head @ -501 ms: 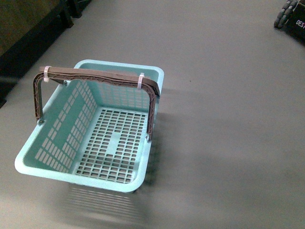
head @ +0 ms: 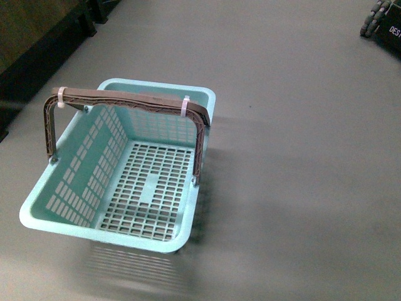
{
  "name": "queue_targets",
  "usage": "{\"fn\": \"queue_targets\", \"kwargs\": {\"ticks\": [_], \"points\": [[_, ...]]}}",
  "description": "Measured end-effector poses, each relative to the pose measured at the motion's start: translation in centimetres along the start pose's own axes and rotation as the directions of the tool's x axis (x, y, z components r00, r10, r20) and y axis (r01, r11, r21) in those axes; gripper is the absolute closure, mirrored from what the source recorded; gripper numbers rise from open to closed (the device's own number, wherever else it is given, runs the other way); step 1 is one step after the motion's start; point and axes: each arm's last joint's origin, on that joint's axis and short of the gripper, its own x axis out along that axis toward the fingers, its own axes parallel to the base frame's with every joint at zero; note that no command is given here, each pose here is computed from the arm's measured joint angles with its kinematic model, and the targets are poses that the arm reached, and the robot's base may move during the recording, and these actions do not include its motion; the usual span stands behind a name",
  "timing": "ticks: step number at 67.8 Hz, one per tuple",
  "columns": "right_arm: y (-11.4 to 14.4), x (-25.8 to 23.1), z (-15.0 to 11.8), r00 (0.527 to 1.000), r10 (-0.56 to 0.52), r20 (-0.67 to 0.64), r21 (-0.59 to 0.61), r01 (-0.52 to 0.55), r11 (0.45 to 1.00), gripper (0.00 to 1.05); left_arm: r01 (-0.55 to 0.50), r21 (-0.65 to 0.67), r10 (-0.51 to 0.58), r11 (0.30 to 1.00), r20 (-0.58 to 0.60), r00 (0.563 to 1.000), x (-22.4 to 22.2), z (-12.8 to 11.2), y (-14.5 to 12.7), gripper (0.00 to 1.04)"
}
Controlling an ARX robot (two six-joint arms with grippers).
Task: Pick mango and avocado into basket
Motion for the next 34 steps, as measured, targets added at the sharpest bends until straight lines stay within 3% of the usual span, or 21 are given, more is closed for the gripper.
{"fn": "queue_targets", "kwargs": {"ticks": [16,20,22,25,29,34], "points": [[0.0,0.0,0.0,1.000,0.000,0.000,0.000,0.000,1.000,0.09,0.000,0.000,0.000,1.000,0.000,1.000,0.0,0.0,0.0,0.08],[0.0,0.0,0.0,1.000,0.000,0.000,0.000,0.000,1.000,0.09,-0.077,-0.099,0.060,0.992,-0.166,0.984,0.1,-0.1,0.0,0.08],[0.0,0.0,0.0,1.000,0.000,0.000,0.000,0.000,1.000,0.09,-0.152,-0.186,0.088,0.971,-0.314,0.945,0.2,-0.1,0.0,0.08],[0.0,0.0,0.0,1.000,0.000,0.000,0.000,0.000,1.000,0.09,-0.243,-0.296,0.092,0.924,-0.442,0.892,0.4,-0.3,0.2,0.08],[0.0,0.0,0.0,1.000,0.000,0.000,0.000,0.000,1.000,0.09,-0.324,-0.438,0.076,0.838,-0.496,0.865,0.9,-0.5,0.4,0.08],[0.0,0.0,0.0,1.000,0.000,0.000,0.000,0.000,1.000,0.09,-0.369,-0.569,0.055,0.734,-0.492,0.869,1.9,-0.2,0.7,0.08]]}}
